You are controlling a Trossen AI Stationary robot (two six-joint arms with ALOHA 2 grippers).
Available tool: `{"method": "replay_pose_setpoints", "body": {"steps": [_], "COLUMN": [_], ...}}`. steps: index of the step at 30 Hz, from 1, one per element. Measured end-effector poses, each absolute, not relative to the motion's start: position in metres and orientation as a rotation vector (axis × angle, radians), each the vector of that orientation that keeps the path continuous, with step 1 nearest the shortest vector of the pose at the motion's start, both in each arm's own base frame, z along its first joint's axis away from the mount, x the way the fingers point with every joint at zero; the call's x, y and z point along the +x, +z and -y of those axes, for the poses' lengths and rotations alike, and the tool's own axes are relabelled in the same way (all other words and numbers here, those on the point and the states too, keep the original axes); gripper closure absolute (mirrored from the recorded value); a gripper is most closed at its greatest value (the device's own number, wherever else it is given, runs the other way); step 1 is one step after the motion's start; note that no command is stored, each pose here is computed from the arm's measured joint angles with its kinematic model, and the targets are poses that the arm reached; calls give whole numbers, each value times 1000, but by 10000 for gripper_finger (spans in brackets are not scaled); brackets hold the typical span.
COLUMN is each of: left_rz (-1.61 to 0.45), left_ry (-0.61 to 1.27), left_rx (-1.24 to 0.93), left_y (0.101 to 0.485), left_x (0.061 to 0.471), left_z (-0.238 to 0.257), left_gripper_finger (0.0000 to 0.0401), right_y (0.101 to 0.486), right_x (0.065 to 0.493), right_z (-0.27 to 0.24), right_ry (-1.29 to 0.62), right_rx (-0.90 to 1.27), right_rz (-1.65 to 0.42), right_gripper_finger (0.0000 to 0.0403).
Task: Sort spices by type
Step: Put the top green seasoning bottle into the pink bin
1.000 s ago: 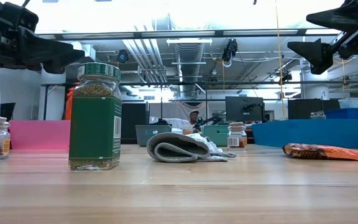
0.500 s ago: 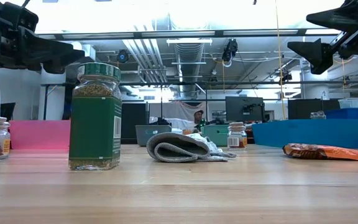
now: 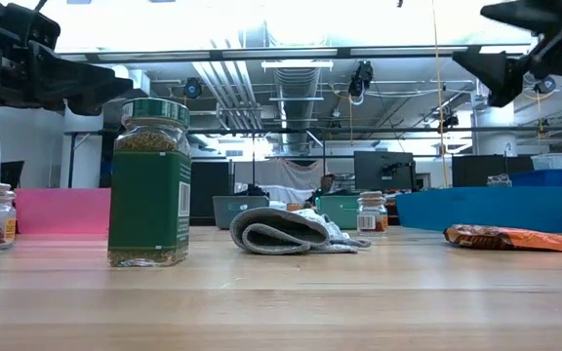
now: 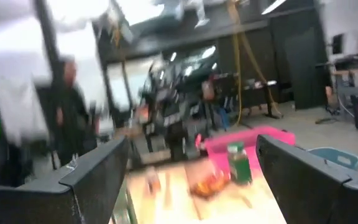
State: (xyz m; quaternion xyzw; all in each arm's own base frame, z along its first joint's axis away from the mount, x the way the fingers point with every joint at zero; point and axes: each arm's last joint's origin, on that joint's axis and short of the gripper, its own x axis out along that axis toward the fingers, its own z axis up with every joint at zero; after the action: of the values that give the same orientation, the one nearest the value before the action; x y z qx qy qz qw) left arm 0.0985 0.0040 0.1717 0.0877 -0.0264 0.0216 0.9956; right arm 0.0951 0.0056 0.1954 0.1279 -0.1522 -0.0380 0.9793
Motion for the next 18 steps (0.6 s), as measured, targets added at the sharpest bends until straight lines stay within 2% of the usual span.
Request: {"method": "replay_pose_setpoints", "body": {"steps": [4, 9, 13, 18], "left_rz": [53, 86, 222, 430], "left_ry": [43, 86, 89, 36], "left_rx": [176, 174, 73, -226], "left_y": [172, 175, 188, 206], "left_x": [99, 98, 96, 90], "left_z": [-4, -5, -5, -5], "left_gripper_finger": [188, 188, 188, 188], "right_y": [210, 244, 263, 277], "right_x": [90, 81, 81, 90], "right_z": [1, 3, 5, 7], "right_ry": [-239, -250, -351, -507], "right_rx": [492, 526, 518, 464], "right_rz": [414, 497, 427, 268], "right_gripper_finger": [60, 60, 60, 60]}}
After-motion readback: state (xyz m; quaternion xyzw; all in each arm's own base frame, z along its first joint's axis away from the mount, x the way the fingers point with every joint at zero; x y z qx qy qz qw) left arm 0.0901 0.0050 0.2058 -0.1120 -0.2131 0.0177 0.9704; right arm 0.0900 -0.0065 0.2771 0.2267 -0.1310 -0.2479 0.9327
